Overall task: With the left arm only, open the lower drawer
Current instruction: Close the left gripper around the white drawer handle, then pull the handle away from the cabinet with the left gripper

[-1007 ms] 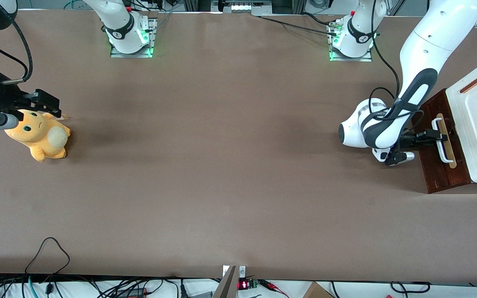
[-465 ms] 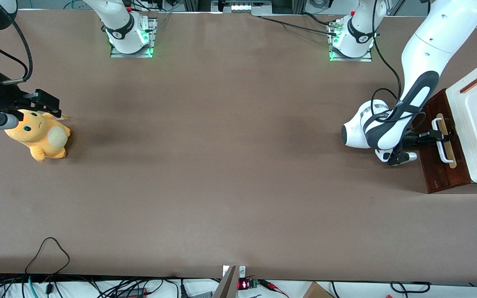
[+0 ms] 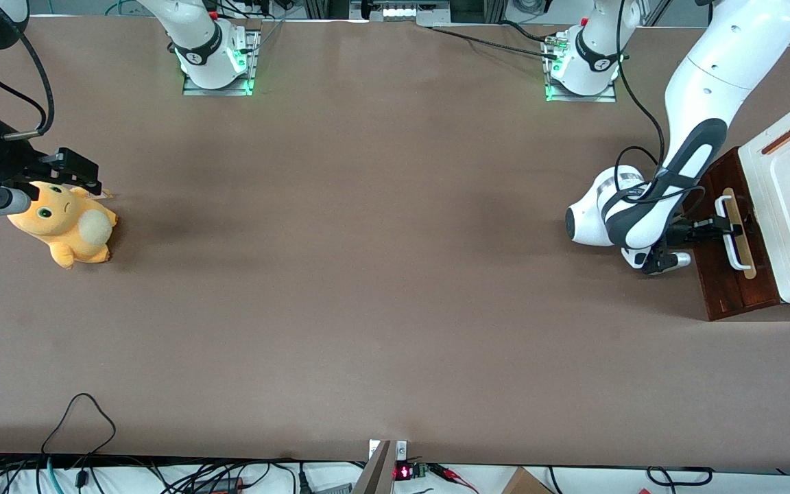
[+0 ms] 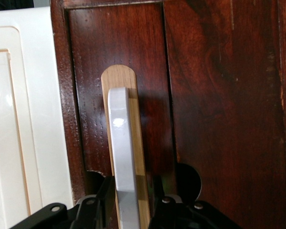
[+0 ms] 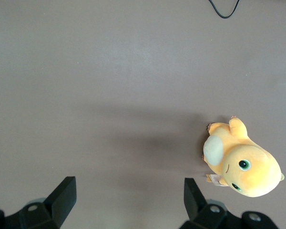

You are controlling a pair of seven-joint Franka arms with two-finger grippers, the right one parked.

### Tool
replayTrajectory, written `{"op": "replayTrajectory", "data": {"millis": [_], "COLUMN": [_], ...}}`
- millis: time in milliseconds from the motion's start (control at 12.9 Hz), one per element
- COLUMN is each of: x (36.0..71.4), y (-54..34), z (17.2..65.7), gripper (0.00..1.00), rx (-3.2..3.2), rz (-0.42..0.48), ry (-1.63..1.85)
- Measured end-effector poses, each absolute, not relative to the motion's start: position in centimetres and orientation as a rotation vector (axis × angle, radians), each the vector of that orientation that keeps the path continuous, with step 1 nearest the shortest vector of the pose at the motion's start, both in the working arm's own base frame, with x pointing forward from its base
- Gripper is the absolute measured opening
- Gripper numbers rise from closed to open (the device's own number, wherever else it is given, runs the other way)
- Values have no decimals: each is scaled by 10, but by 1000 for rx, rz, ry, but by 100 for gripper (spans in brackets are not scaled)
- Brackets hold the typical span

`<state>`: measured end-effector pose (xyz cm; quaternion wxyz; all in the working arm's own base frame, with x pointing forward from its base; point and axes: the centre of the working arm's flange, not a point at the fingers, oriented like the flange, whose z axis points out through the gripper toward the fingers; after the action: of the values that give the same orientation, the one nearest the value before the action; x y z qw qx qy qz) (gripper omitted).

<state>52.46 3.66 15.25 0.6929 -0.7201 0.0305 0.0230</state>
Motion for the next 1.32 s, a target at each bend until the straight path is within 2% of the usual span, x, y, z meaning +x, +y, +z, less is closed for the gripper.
{"op": "replayTrajectory", "data": {"millis": [310, 465, 620, 697, 1317], "x": [526, 526, 526, 526, 526], "y": [42, 41, 40, 40, 31], "z": [153, 153, 153, 152, 152], "gripper": [39, 34, 19, 18, 18], "rx": [-1593, -1594, -1586, -1583, -1579], "rz": [41, 38, 24, 12, -8], "ry": [72, 73, 61, 52, 51]}}
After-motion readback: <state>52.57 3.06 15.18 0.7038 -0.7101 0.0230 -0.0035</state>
